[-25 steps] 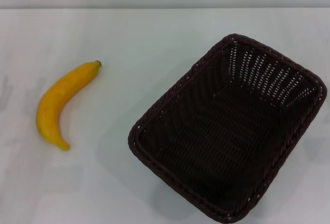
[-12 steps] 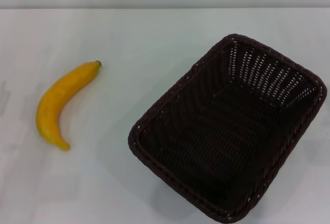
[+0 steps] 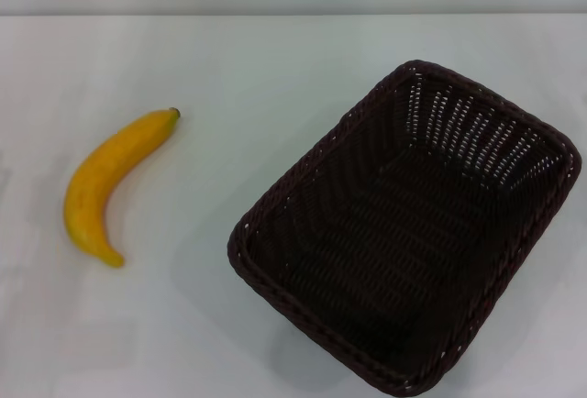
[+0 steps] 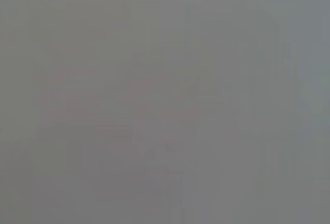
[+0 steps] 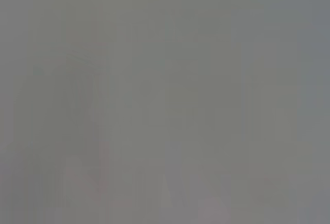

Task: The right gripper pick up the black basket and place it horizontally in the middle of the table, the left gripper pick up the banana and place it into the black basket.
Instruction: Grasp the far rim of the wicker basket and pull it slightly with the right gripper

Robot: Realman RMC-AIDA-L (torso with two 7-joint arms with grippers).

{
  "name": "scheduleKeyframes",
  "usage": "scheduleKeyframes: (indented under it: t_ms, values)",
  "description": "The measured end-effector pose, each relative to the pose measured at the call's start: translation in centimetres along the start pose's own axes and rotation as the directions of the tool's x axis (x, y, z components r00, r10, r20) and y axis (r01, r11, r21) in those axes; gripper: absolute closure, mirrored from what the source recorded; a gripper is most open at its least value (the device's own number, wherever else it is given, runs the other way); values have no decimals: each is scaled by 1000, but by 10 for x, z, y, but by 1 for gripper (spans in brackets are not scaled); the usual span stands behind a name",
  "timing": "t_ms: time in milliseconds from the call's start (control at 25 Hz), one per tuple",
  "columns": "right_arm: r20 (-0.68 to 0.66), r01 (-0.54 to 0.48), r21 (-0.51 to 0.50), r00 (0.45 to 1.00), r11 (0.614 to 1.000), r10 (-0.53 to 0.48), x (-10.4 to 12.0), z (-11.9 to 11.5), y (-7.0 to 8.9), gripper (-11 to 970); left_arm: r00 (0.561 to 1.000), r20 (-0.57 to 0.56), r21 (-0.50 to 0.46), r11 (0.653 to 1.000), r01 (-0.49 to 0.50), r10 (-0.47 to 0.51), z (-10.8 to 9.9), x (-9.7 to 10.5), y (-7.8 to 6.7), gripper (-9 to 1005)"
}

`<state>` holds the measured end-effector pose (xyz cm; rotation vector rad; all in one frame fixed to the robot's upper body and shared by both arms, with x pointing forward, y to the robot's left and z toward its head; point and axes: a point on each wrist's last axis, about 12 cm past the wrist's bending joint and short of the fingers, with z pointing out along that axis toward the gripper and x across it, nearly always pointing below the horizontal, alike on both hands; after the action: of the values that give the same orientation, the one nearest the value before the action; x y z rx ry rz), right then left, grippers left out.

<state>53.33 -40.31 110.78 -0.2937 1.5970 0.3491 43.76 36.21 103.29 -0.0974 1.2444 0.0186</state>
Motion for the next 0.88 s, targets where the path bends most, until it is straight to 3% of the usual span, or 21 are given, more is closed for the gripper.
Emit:
scheduleKeyframes:
  t_ms: [200, 320, 560, 880]
  values:
    - [-168, 27, -81, 985, 996, -40, -50, 21, -6, 142, 1000, 0, -13, 1000, -6, 6, -5, -1, 3, 135]
    - [-333, 46, -102, 940, 994, -78, -78, 39, -1, 144, 1000, 1, -14, 1000, -7, 7, -5, -1, 4, 135]
    - [-583, 54, -186, 797, 981, -155, -122, 78, 29, 149, 1000, 1, -14, 1000, -2, 2, -2, -1, 4, 135]
    - [-725, -48, -311, 658, 949, -204, -165, 109, 69, 155, 1000, 6, -3, 1000, 8, -8, 5, 0, 0, 135]
